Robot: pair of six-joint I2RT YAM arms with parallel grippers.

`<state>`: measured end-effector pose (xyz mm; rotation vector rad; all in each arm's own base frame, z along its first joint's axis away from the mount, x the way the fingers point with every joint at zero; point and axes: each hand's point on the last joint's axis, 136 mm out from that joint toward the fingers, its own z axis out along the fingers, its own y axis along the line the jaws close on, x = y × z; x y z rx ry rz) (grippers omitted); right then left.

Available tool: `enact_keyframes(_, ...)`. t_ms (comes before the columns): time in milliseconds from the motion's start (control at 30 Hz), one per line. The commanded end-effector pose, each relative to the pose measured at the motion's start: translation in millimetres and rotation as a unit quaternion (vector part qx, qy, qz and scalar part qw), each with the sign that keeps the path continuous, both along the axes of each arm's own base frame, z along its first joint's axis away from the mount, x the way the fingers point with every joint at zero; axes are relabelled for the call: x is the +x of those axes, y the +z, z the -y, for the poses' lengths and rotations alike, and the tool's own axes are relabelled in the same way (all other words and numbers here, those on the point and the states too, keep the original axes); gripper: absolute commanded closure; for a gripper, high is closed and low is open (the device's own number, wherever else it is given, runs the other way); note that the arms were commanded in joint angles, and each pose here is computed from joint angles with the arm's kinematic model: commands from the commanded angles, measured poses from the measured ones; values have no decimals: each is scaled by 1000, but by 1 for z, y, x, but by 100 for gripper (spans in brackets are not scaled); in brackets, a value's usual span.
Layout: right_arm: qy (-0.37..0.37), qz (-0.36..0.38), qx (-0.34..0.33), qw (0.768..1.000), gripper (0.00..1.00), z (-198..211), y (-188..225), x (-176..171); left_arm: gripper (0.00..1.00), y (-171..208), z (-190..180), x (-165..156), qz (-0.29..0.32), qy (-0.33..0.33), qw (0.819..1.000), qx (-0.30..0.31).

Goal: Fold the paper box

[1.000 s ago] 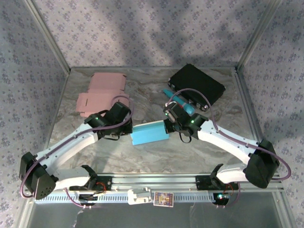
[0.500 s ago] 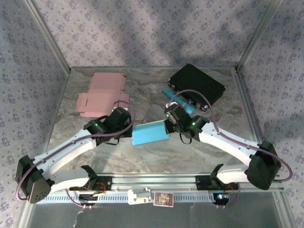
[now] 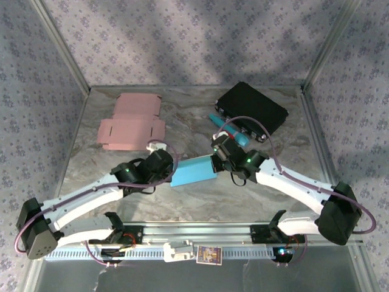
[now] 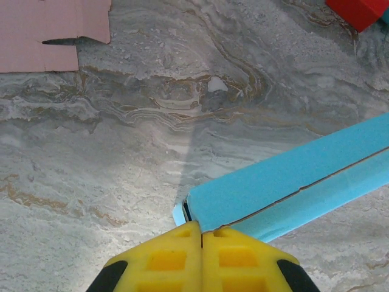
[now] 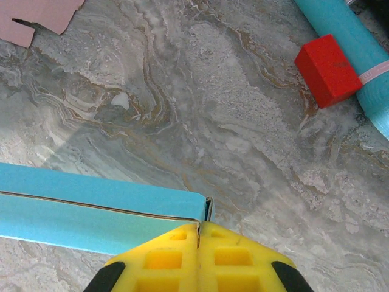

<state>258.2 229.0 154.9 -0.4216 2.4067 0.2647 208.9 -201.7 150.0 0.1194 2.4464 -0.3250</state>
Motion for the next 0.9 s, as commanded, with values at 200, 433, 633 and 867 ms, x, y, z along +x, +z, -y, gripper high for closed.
enact_keyframes(200,0,-64,64,996,71,-2,9,-34,100,-31,-9,-24,-13,-4,997,70)
enact_keyframes(433,-22,-108,141,984,49,1,22,-54,100,-33,-13,-27,-5,20,995,99)
enact_keyframes(633,-121,-166,212,955,42,24,28,-63,100,-31,-10,-29,-1,22,995,102)
enact_keyframes(867,-275,-248,397,840,35,27,34,-40,100,-33,-6,-31,-4,19,994,108)
